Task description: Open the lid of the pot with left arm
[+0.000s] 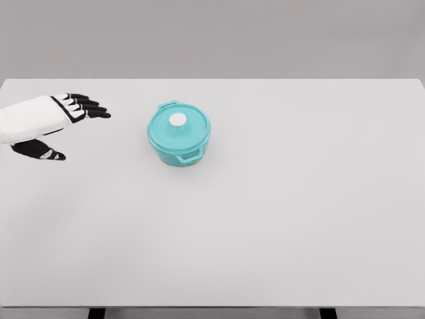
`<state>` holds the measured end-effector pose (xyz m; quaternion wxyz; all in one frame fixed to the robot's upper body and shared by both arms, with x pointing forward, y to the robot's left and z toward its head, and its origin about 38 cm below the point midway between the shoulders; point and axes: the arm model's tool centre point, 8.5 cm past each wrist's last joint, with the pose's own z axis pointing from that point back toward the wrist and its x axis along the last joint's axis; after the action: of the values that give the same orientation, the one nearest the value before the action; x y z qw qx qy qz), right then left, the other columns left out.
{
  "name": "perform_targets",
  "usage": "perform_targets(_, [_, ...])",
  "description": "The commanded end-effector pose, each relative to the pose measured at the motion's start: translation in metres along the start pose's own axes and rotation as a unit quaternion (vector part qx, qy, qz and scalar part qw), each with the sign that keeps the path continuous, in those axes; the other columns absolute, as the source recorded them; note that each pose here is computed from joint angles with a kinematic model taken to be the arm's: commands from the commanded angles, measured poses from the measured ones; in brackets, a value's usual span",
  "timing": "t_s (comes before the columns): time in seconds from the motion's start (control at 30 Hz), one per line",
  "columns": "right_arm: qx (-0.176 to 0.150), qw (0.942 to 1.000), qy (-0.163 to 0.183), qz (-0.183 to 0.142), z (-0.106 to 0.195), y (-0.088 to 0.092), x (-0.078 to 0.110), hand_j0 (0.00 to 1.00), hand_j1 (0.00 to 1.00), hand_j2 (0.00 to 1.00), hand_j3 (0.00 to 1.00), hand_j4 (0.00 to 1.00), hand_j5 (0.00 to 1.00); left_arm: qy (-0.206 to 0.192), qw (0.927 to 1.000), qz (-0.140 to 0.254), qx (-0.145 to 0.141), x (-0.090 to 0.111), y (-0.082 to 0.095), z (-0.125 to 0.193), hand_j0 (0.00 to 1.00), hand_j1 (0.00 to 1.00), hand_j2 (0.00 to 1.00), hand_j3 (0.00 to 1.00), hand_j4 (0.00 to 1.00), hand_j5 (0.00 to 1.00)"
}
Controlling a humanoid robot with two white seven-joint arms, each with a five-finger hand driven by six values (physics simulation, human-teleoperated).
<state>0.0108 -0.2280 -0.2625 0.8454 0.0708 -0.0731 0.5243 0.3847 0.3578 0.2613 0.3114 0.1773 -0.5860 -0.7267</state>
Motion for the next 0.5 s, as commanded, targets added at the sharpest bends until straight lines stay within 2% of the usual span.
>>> perform_targets(0.0, [0.0,1.0,0.0,0.0,0.0,-0.001,0.0,1.0,1.0,1.0,1.0,1.0,1.0,-0.001,1.0,0.003,0.002,0.0,0.0,-0.001,1.0,1.0,1.0,1.0,1.0,1.0])
perform_targets(0.03, [-0.004,1.0,0.001,0.0,0.0,-0.003,0.0,1.0,1.0,1.0,1.0,1.0,1.0,-0.001,1.0,0.003,0.002,0.0,0.0,-0.001,1.0,1.0,1.0,1.0,1.0,1.0])
perform_targets(0.1, [0.005,1.0,0.007,-0.002,0.001,0.009,-0.007,1.0,1.0,1.0,1.0,1.0,1.0,-0.001,1.0,0.002,0.002,0.001,0.001,0.0,1.0,1.0,1.0,1.0,1.0,1.0])
perform_targets(0.2, [0.006,1.0,0.006,-0.002,0.001,0.01,-0.007,1.0,1.0,1.0,1.0,1.0,1.0,-0.002,1.0,-0.002,0.006,0.0,0.005,-0.001,1.0,1.0,1.0,1.0,1.0,1.0])
perform_targets(0.3, [0.006,1.0,0.006,-0.002,0.001,0.01,-0.007,1.0,1.0,1.0,1.0,1.0,1.0,-0.013,0.9997,-0.002,0.021,0.005,0.01,-0.009,1.0,1.0,1.0,1.0,1.0,1.0])
perform_targets(0.4, [0.006,1.0,0.006,-0.002,0.001,0.01,-0.007,1.0,1.0,1.0,1.0,1.0,1.0,-0.031,0.9983,-0.022,0.044,0.012,0.029,-0.028,1.0,1.0,1.0,1.0,1.0,1.0])
perform_targets(0.47, [0.006,1.0,0.006,-0.002,0.001,0.01,-0.007,1.0,1.0,1.0,1.0,1.0,1.0,-0.072,0.9955,-0.052,0.035,0.027,0.054,-0.053,1.0,1.0,1.0,1.0,1.0,1.0])
